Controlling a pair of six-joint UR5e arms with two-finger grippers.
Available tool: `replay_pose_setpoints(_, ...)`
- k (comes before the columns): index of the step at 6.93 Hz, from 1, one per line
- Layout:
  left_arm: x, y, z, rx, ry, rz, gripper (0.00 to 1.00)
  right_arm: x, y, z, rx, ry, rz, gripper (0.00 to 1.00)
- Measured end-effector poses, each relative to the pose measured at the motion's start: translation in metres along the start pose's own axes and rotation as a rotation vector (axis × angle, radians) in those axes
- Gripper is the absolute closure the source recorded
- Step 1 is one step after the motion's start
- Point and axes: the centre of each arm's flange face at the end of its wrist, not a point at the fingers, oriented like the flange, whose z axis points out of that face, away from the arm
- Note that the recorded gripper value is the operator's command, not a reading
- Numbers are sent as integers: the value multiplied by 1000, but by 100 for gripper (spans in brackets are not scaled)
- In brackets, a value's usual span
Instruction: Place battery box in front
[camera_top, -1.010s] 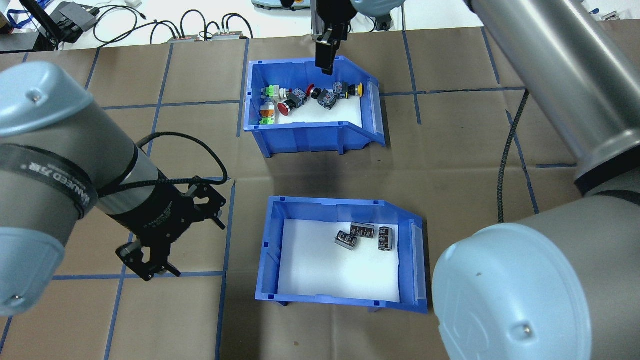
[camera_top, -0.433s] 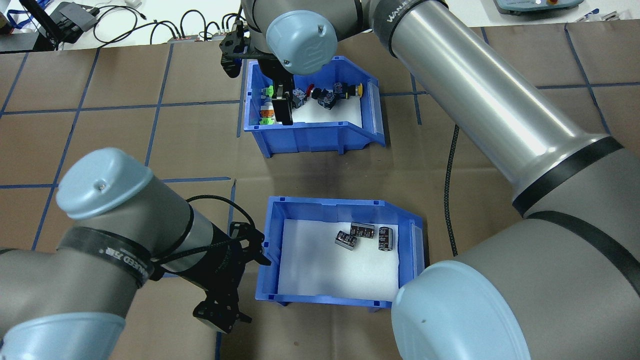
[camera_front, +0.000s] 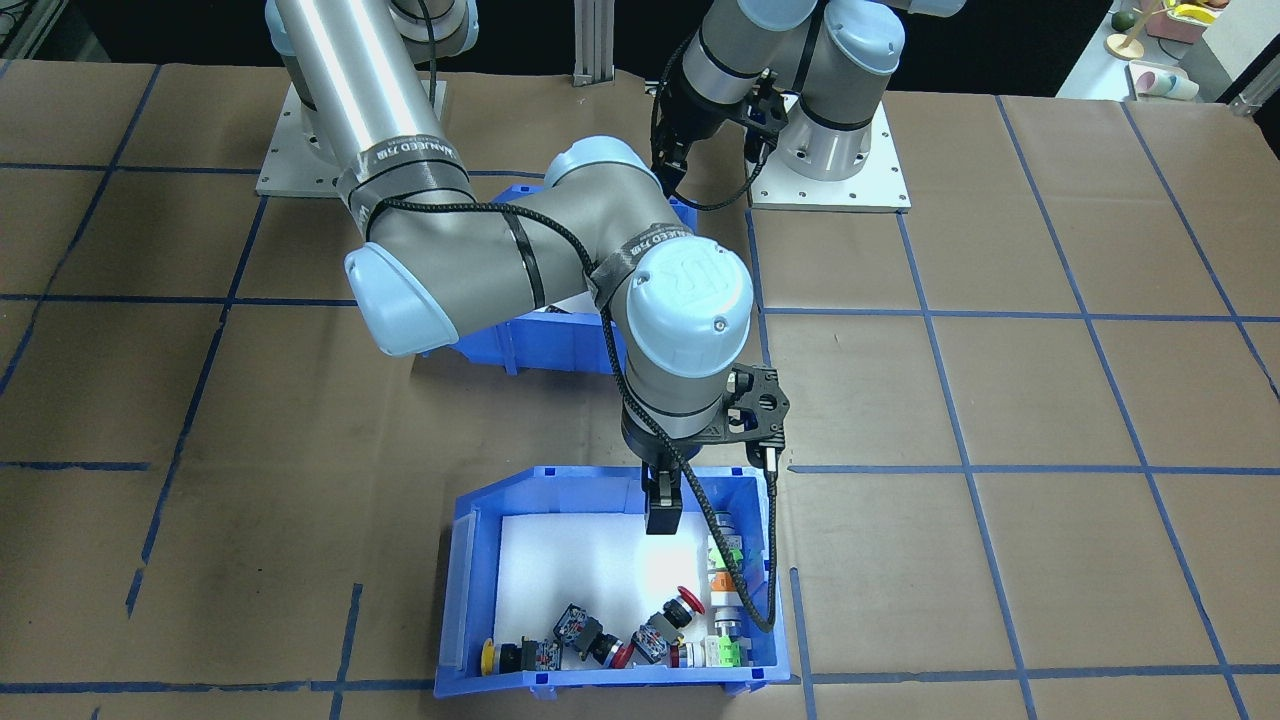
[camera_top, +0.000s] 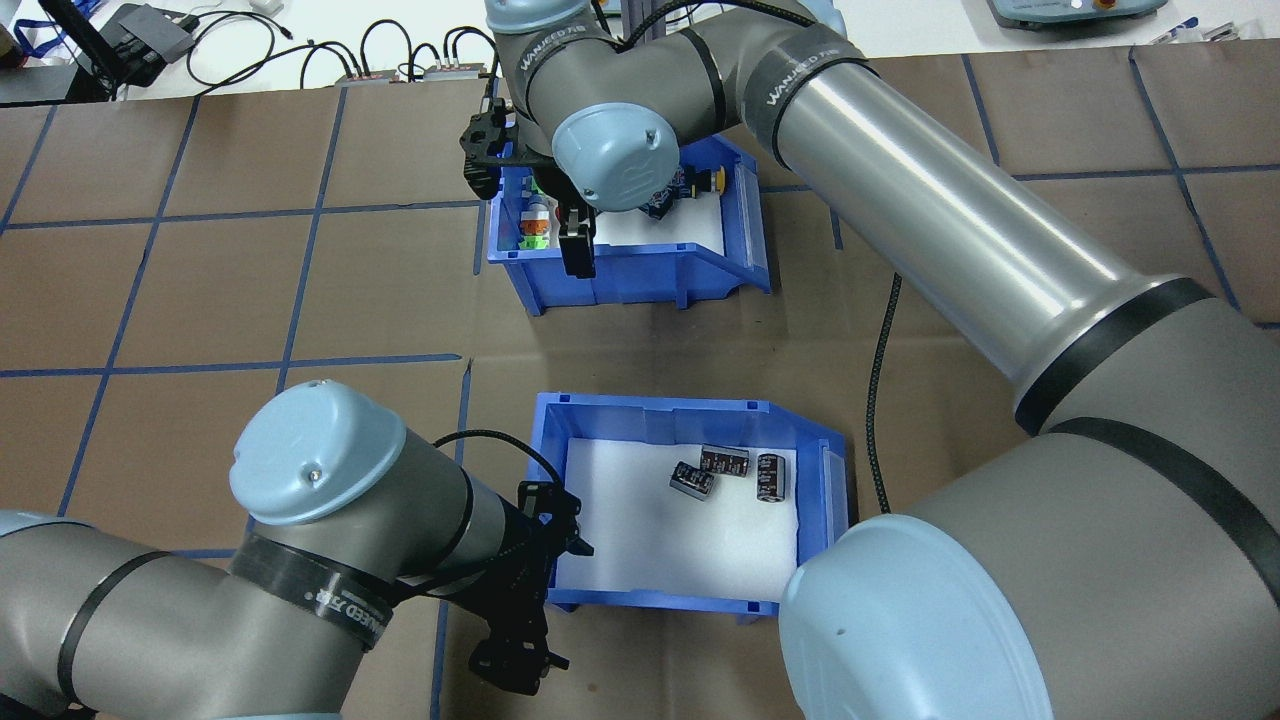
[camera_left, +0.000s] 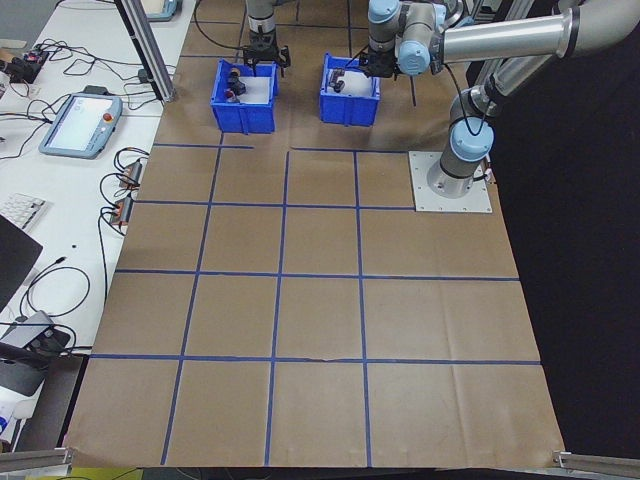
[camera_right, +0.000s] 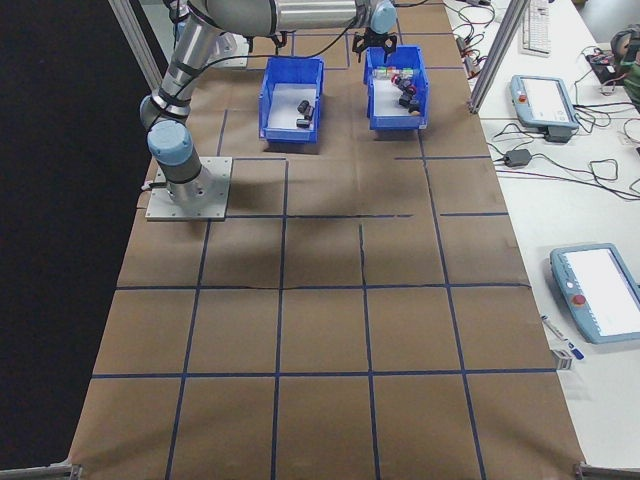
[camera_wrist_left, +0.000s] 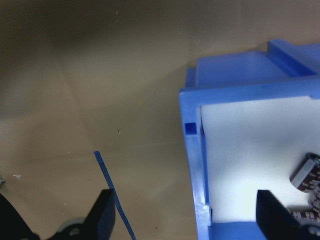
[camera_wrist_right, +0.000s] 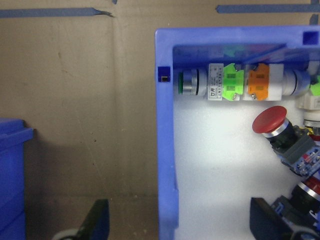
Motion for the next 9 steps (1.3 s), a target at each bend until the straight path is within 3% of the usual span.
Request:
replay_pose_setpoints(3,0,17,37,3,7,-66,0,-1,12,35,-17,20,14,4)
replay_pose_setpoints(5,9,27,54,2,22,-92,0,-4,14,44,-21,16,10,30)
replay_pose_setpoints(8,17,32,77,14,7,-113,1,1,10,42,3,66,-2,90)
replay_pose_setpoints(9,19,34,81,16,13,-118,13,2,10,41,5,72,-5,97)
